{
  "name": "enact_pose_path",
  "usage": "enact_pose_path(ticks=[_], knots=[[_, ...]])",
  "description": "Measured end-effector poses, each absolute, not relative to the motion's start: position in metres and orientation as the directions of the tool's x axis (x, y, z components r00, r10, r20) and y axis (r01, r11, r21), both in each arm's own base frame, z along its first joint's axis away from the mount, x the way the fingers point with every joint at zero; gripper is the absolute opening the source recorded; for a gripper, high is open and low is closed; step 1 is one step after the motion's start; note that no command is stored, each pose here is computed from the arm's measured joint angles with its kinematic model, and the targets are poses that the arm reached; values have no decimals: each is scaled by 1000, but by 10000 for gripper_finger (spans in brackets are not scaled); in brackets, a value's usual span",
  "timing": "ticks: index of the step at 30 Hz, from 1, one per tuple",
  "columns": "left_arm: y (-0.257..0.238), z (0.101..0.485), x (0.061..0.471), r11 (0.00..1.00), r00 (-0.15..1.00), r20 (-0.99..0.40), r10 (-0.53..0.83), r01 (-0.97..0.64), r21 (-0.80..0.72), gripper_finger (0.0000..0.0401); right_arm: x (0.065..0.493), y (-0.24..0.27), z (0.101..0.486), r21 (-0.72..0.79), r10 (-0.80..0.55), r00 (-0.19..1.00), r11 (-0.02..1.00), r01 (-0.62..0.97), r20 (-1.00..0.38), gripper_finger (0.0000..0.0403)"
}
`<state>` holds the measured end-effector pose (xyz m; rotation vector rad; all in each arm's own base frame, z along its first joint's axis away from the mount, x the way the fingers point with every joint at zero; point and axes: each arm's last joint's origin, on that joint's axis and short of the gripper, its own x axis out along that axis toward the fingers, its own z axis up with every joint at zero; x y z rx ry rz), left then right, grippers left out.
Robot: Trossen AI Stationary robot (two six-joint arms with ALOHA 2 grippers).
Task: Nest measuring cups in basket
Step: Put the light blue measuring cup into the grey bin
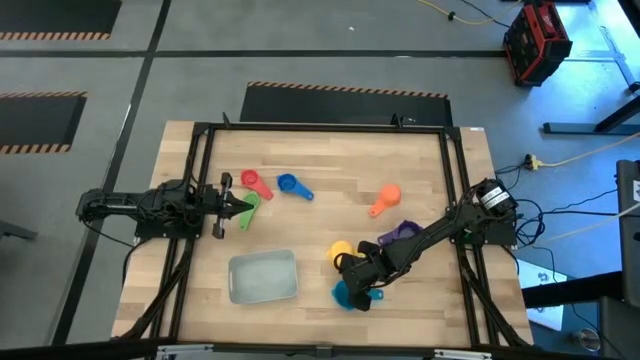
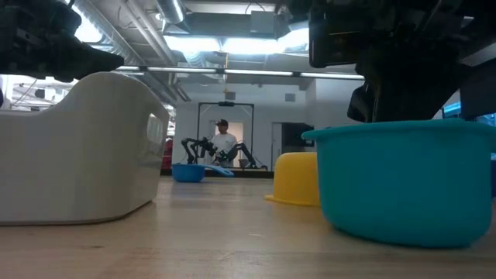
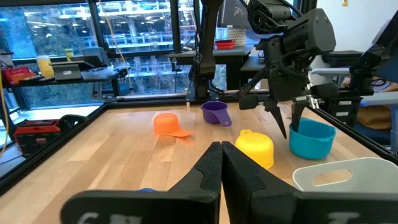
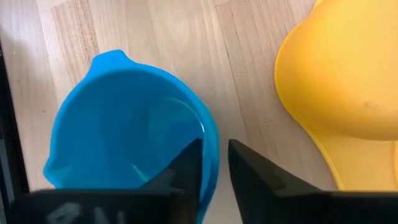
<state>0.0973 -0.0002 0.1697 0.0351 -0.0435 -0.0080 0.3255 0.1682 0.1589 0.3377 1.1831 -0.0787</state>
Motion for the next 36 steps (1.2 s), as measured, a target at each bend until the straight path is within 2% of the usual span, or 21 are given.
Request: enact_pose_path(ticks=[6,11,23,36], knots=[[0,170,97,999,999,44,-8,7,35,0,326,168,159,217,115,382,948,235,-917,30],[0,170,97,999,999,43,-9,7,35,0,326,169,159,227,123,391,946,233,-912,12],[0,170,97,999,999,43,-9,7,35,0,332,173,168,303,205,390,929,211,-898,13],[0,170,97,999,999,43,-9,8,35,0,360,176,236,337,239,475,932,132,-847,15]])
